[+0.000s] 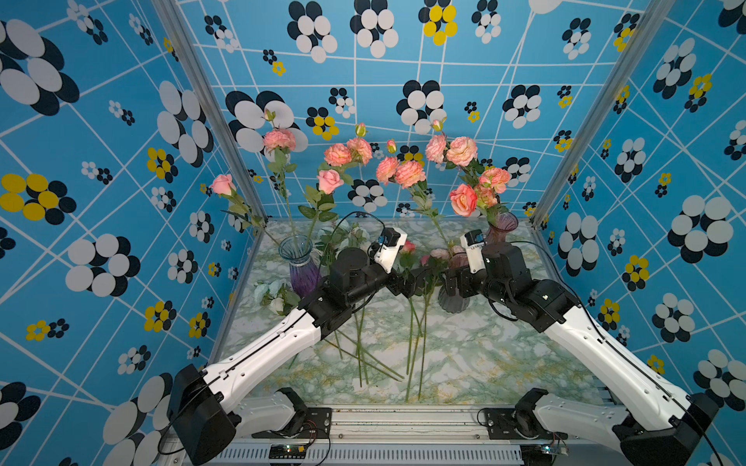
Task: Place the pink flowers into the vase
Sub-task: Pick up the flower at the center of the board.
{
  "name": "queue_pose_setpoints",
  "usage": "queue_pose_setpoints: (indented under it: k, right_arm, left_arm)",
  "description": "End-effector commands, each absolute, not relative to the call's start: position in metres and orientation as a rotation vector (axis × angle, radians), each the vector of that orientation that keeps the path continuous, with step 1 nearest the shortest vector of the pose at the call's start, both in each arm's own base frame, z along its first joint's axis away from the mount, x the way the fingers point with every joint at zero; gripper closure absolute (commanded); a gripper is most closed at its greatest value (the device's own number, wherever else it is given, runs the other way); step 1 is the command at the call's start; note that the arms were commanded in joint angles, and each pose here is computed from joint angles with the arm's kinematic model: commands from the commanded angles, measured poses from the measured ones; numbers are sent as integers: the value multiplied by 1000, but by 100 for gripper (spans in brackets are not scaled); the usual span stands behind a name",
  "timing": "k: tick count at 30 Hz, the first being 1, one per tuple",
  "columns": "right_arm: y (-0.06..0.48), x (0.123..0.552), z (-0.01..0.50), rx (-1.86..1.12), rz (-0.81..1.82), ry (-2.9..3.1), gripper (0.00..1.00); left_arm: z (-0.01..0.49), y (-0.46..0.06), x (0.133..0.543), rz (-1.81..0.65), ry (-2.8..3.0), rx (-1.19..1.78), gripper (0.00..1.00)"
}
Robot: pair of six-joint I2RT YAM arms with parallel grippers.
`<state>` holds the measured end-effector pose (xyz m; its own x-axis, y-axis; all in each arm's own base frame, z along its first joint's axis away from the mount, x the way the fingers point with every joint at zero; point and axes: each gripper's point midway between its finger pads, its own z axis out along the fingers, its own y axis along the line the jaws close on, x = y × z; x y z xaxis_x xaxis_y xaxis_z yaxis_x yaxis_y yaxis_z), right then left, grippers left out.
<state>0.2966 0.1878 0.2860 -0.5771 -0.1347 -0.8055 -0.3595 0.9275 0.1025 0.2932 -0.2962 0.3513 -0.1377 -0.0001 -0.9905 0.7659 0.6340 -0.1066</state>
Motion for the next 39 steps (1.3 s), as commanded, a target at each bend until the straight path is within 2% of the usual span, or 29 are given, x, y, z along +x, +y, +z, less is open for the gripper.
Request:
queue_pose_setpoints:
  k: [1,9,16,20,26,30,39]
  right_arm:
    - [191,291,284,-311,293,2229,1]
    - [221,282,247,-304,306,2326,1]
    - [251,277,194,-343,280,2445,9]
    - [267,276,159,-359,279,2538,11]
    - [271,285,106,-320,136,2650,11]
    - [282,293,81,-332,104,2684,18]
    - [297,305,58,-358,74,2718,41]
  left_arm:
    - [341,-266,302,-639,1618,561,0]
    - [327,-232,320,-533,1689,407,0]
    - [308,-194,336,-585,1815,207,0]
    - [298,-189,336,-594,1845,183,0]
    - [289,-188,333,-605,1874,169,1]
    - [285,-182,333,-594,1882,145,0]
    - [272,-173,333,-614,1930,87,1]
